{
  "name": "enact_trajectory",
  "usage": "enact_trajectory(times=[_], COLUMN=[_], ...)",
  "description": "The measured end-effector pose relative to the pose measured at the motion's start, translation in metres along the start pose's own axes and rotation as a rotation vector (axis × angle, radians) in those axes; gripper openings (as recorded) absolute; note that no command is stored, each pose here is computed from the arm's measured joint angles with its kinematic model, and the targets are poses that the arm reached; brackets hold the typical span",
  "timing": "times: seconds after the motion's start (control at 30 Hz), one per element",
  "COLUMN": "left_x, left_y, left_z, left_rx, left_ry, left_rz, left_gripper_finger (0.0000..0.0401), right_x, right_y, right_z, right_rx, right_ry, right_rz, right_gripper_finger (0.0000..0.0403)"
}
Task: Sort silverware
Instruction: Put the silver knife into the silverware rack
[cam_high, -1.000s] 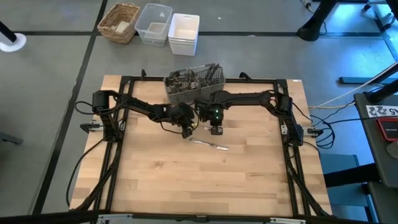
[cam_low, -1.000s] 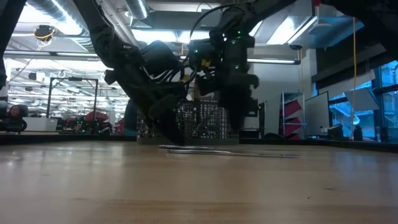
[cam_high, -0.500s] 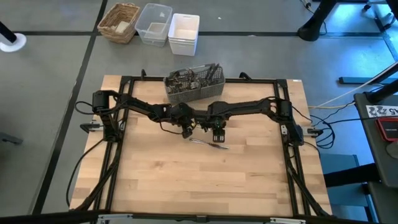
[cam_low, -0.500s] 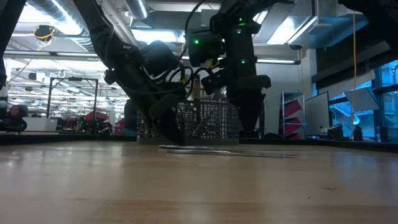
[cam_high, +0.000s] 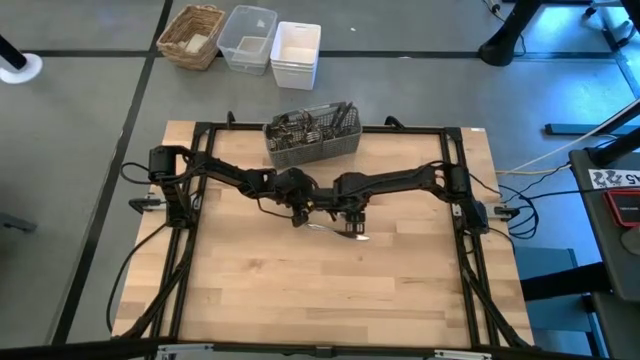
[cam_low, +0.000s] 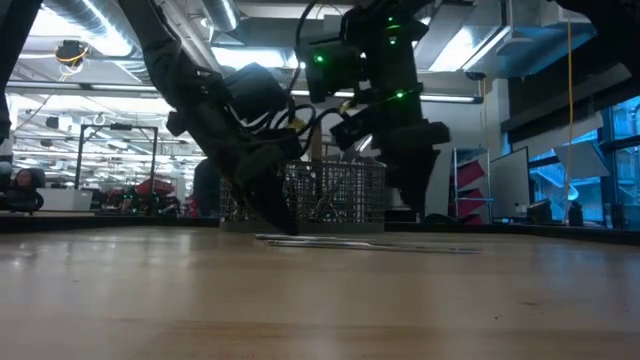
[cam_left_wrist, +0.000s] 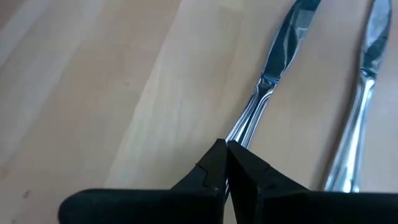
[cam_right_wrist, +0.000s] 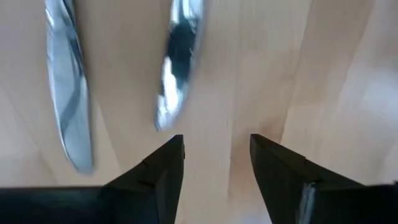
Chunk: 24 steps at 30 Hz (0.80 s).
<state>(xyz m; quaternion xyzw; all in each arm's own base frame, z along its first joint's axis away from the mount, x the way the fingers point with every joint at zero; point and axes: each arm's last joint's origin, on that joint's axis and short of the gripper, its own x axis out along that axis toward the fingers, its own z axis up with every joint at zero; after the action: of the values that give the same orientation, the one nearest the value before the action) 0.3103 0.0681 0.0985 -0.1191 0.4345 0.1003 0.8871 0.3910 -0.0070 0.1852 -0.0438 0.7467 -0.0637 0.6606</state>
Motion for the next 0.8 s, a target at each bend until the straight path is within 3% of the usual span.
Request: enact_trajectory(times=[0.23,0.6,0.8], left_x=[0.000,0.000,0.000], left_y=[-0.001,0.000,0.000], left_z=[0.000,0.000,0.000], left_rx=[0.018,0.013,0.025], left_ry=[0.004,0.006,0.005], left_rz=[-0.020,-0.022,-0.021], left_gripper_finger=[0.0005,0.0005,0.0005], right_x=[-0.011,-0.016,0.012], right_y=[-0.002,-0.042,-0.066], right_z=[-0.015,-0.034,-0.061], right_rx=[-0.047,0.033,0.154], right_ry=[0.079,0.172,0.180], right_rz=[-0.026,-0.022,-0.028], right_gripper_finger=[0.0186,0.0186,0.0186])
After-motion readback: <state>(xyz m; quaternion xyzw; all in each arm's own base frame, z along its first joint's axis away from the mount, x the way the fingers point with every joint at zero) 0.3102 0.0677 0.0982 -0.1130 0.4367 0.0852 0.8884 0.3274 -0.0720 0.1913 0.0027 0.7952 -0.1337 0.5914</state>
